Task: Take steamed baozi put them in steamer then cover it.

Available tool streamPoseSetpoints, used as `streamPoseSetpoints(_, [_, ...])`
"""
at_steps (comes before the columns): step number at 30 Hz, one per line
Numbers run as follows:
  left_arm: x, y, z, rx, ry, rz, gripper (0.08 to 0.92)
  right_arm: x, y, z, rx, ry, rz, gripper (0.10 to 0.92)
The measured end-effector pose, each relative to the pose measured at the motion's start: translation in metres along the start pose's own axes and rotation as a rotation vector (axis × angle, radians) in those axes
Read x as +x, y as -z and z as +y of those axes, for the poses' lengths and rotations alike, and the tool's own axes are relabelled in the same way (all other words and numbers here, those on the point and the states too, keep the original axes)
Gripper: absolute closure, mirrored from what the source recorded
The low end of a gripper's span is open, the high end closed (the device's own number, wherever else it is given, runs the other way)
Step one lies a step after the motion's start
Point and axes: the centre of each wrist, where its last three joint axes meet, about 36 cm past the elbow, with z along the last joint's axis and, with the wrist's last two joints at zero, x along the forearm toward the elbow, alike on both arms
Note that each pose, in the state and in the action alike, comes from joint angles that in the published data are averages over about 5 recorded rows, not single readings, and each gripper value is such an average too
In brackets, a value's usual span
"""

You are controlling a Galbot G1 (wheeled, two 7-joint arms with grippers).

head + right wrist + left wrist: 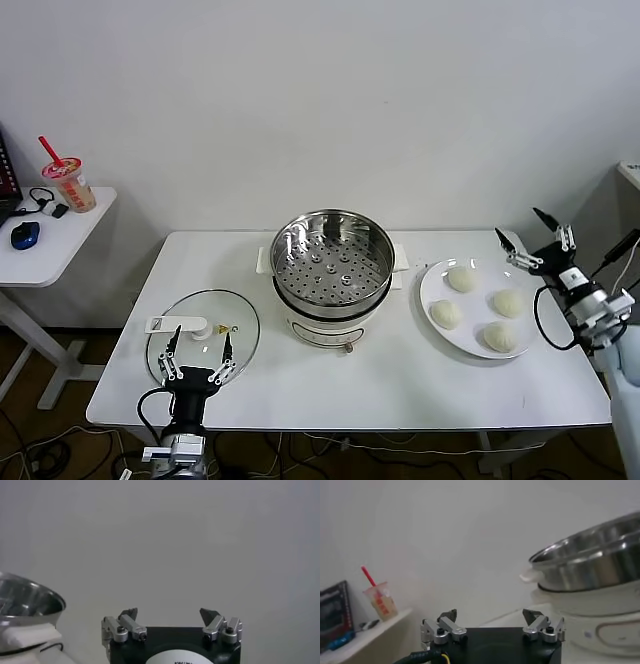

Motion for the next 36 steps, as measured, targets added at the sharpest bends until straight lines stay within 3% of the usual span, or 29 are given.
streamPoseSetpoints(8, [-0.003, 0.003, 0.007, -0.114, 0.017, 0.014, 0.177, 0.044, -0.023, 0.061, -0.084, -0.105, -0.023, 0.200])
streamPoseSetpoints(17, [-0.002, 0.013, 0.004, 0.000, 0.011, -0.013, 0.177, 0.075, -0.025, 0.129, -0.196, -0.153, 0.047, 0.200])
streamPoseSetpoints(36, [0.012, 0.013, 0.000, 0.207, 0.031, 0.020, 0.177, 0.091, 0.013, 0.209, -0.319, -0.025, 0.122, 0.200])
